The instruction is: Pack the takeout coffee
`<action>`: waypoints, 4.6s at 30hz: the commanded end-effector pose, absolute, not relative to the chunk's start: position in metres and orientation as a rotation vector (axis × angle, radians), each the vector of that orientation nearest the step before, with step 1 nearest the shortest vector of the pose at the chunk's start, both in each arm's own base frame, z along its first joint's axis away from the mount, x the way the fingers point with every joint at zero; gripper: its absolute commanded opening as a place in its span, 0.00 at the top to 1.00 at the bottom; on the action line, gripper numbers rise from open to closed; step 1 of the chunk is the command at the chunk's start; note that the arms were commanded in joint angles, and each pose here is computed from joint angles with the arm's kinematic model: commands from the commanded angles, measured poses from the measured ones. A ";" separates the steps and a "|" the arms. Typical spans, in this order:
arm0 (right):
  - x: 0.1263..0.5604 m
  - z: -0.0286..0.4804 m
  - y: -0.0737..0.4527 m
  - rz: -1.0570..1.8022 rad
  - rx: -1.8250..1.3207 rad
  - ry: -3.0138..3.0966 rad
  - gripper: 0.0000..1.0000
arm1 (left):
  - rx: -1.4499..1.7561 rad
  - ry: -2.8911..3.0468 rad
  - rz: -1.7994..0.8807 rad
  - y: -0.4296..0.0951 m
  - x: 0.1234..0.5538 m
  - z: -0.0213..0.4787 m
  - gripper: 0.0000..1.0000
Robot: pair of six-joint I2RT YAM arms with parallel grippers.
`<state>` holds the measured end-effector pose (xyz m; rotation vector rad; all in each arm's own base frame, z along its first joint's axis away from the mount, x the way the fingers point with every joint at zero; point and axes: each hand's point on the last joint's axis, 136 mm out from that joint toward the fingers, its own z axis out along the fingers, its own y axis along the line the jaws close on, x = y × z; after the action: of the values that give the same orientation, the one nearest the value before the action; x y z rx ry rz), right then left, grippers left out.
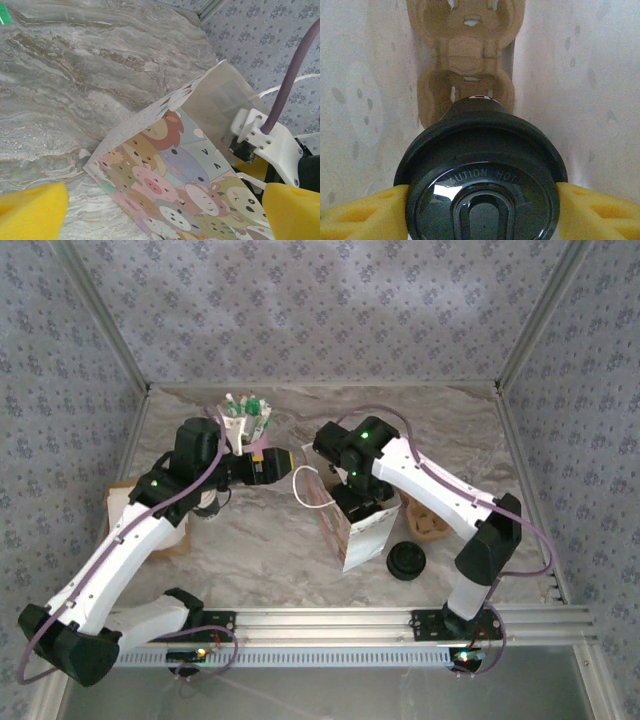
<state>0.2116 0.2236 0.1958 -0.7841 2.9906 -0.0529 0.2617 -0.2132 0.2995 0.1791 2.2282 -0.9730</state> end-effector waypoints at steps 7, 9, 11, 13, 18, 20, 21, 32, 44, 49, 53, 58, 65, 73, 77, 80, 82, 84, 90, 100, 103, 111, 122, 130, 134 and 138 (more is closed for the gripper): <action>0.207 0.200 0.221 -0.018 -0.755 2.975 0.29 | 0.125 2.127 -0.975 -0.197 0.252 0.320 0.00; 0.207 0.199 0.222 -0.015 -0.754 2.978 0.29 | 0.115 2.105 -0.980 -0.195 0.248 0.324 0.00; 0.207 0.198 0.223 -0.011 -0.756 2.979 0.29 | 0.108 2.085 -0.989 -0.192 0.243 0.326 0.00; 0.207 0.197 0.223 -0.011 -0.756 2.976 0.29 | 0.106 2.066 -0.992 -0.187 0.235 0.328 0.01; 0.207 0.197 0.224 -0.001 -0.756 2.967 0.30 | 0.114 2.028 -1.035 -0.184 0.215 0.330 0.01; 0.209 0.198 0.225 0.002 -0.755 2.956 0.30 | 0.132 2.033 -1.048 -0.186 0.209 0.325 0.01; 0.209 0.199 0.225 -0.003 -0.758 2.948 0.30 | 0.140 2.037 -1.043 -0.186 0.206 0.323 0.00; 0.206 0.198 0.228 0.034 -0.758 2.923 0.29 | 0.139 2.079 -1.037 -0.192 0.206 0.304 0.01; 0.205 0.187 0.233 0.057 -0.770 2.942 0.29 | 0.161 2.108 -1.042 -0.205 0.212 0.295 0.00; 0.205 0.186 0.234 0.059 -0.778 2.945 0.29 | 0.160 2.112 -1.040 -0.205 0.213 0.294 0.01; 0.204 0.185 0.234 0.062 -0.779 2.944 0.29 | 0.161 2.113 -1.040 -0.206 0.213 0.294 0.01; 0.204 0.186 0.233 0.060 -0.780 2.945 0.30 | 0.158 2.111 -1.040 -0.205 0.213 0.294 0.01; 0.203 0.186 0.233 0.062 -0.782 2.942 0.29 | 0.159 2.112 -1.041 -0.206 0.213 0.294 0.00; 0.203 0.186 0.233 0.061 -0.783 2.944 0.29 | 0.158 2.111 -1.043 -0.206 0.212 0.294 0.01; 0.203 0.184 0.233 0.058 -0.783 2.949 0.29 | 0.158 2.108 -1.042 -0.206 0.212 0.295 0.01; 0.203 0.184 0.233 0.058 -0.783 2.950 0.30 | 0.158 2.108 -1.041 -0.206 0.213 0.295 0.00; 0.203 0.183 0.233 0.055 -0.786 2.951 0.29 | 0.157 2.106 -1.043 -0.206 0.213 0.295 0.00; 0.202 0.183 0.233 0.059 -0.788 2.956 0.30 | 0.158 2.107 -1.042 -0.206 0.213 0.295 0.01; 0.198 0.181 0.233 0.054 -0.797 2.981 0.29 | 0.160 2.106 -1.043 -0.206 0.212 0.295 0.00; 0.198 0.178 0.231 0.047 -0.792 3.011 0.29 | 0.159 2.105 -1.045 -0.206 0.213 0.296 0.00; 0.198 0.175 0.230 0.045 -0.788 3.024 0.29 | 0.161 2.103 -1.045 -0.206 0.212 0.297 0.01; 0.197 0.173 0.230 0.039 -0.792 3.041 0.29 | 0.165 2.103 -1.044 -0.207 0.213 0.298 0.00; 0.201 0.170 0.233 0.043 -0.791 3.041 0.29 | 0.167 2.102 -1.042 -0.208 0.214 0.299 0.01; 0.203 0.160 0.234 0.057 -0.790 3.044 0.29 | 0.168 2.106 -1.041 -0.208 0.215 0.297 0.00; 0.202 0.156 0.234 0.062 -0.790 3.053 0.29 | 0.167 2.107 -1.039 -0.208 0.214 0.297 0.01; 0.202 0.153 0.233 0.063 -0.788 3.058 0.29 | 0.165 2.108 -1.040 -0.208 0.214 0.296 0.01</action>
<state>0.2073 0.2355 0.1602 -0.7803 3.0188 0.0639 0.2132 -0.2064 0.2840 0.1581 2.1539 -1.0263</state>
